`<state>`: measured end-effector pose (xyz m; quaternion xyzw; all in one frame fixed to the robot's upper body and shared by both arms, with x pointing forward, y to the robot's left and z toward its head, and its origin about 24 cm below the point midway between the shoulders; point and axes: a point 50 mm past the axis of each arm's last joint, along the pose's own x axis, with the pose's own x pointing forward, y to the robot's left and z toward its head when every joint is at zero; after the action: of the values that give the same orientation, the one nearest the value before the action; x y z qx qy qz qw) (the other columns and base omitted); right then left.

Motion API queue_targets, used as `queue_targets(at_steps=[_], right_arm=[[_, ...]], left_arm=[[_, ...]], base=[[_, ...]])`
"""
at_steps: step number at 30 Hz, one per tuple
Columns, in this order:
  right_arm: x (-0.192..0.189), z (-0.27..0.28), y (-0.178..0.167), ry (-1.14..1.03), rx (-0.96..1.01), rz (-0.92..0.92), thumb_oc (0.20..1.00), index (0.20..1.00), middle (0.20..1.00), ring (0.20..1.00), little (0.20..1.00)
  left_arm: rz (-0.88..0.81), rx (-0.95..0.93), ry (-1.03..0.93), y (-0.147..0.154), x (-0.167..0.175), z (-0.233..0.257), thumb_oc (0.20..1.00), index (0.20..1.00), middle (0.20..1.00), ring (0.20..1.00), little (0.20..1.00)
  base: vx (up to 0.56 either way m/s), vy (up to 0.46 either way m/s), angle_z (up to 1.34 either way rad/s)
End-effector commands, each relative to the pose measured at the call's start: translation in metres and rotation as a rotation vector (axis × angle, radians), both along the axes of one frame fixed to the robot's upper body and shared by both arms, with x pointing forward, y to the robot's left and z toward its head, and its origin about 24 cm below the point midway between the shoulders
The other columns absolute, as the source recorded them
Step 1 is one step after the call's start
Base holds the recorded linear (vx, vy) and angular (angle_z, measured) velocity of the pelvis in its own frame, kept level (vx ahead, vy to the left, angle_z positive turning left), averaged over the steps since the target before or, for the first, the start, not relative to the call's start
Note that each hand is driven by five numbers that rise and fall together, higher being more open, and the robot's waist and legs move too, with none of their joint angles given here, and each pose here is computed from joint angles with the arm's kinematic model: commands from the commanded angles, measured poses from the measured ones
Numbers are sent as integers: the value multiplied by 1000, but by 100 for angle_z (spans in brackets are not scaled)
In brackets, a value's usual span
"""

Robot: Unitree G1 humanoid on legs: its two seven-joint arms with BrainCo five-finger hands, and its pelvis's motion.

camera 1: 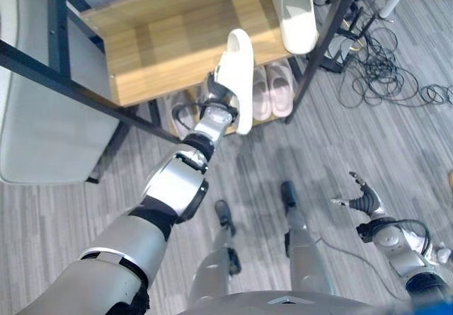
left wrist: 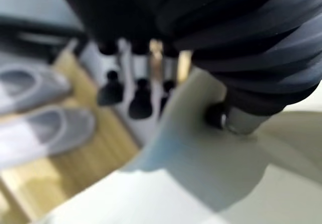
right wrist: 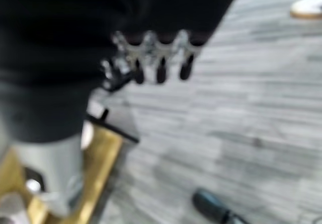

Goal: Arrange the slippers neatly on the shoe rack.

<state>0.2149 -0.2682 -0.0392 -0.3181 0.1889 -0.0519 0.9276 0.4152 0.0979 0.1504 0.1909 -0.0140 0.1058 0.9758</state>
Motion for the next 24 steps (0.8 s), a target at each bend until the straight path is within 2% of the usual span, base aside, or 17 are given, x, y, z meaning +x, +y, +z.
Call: queue_targets(at_steps=[1, 3, 7, 14, 19, 23, 24], right_arm=[[-4, 9, -11, -51, -2, -23, 1000, 1000, 1000, 1000, 1000], [-9, 7, -15, -43, 21, -66, 1000, 1000, 1000, 1000, 1000], [-20, 1, -21, -20, 37, -132, 1000, 1000, 1000, 1000, 1000], [-39, -12, -27, 48, 48, -200, 1000, 1000, 1000, 1000, 1000], [-52, -34, -15, 139, 123, -223, 1000, 1000, 1000, 1000, 1000], [-60, -41, -10, 170, 148, -230, 1000, 1000, 1000, 1000, 1000], [-68, -43, -10, 181, 157, -257, 1000, 1000, 1000, 1000, 1000]], left_arm=[[-105, -79, -185, -30, 1, 47, 200, 200, 200, 200, 200], [-189, -121, -198, -45, -12, 25, 200, 200, 200, 200, 200], [-269, -156, -229, -46, -31, 7, 200, 200, 200, 200, 200], [-294, -216, -220, -20, -51, -19, 200, 200, 200, 200, 200], [-317, -230, -162, 6, -67, -43, 200, 200, 200, 200, 200], [-366, -306, -128, 12, -82, -54, 200, 200, 200, 200, 200], [-444, -315, -91, 4, -93, -60, 200, 200, 200, 200, 200]], base=[[65, -45, 38], [97, -57, 9], [105, -104, -25], [35, -117, 24], [10, -208, 16], [-3, -216, 8], [-33, -226, -2]])
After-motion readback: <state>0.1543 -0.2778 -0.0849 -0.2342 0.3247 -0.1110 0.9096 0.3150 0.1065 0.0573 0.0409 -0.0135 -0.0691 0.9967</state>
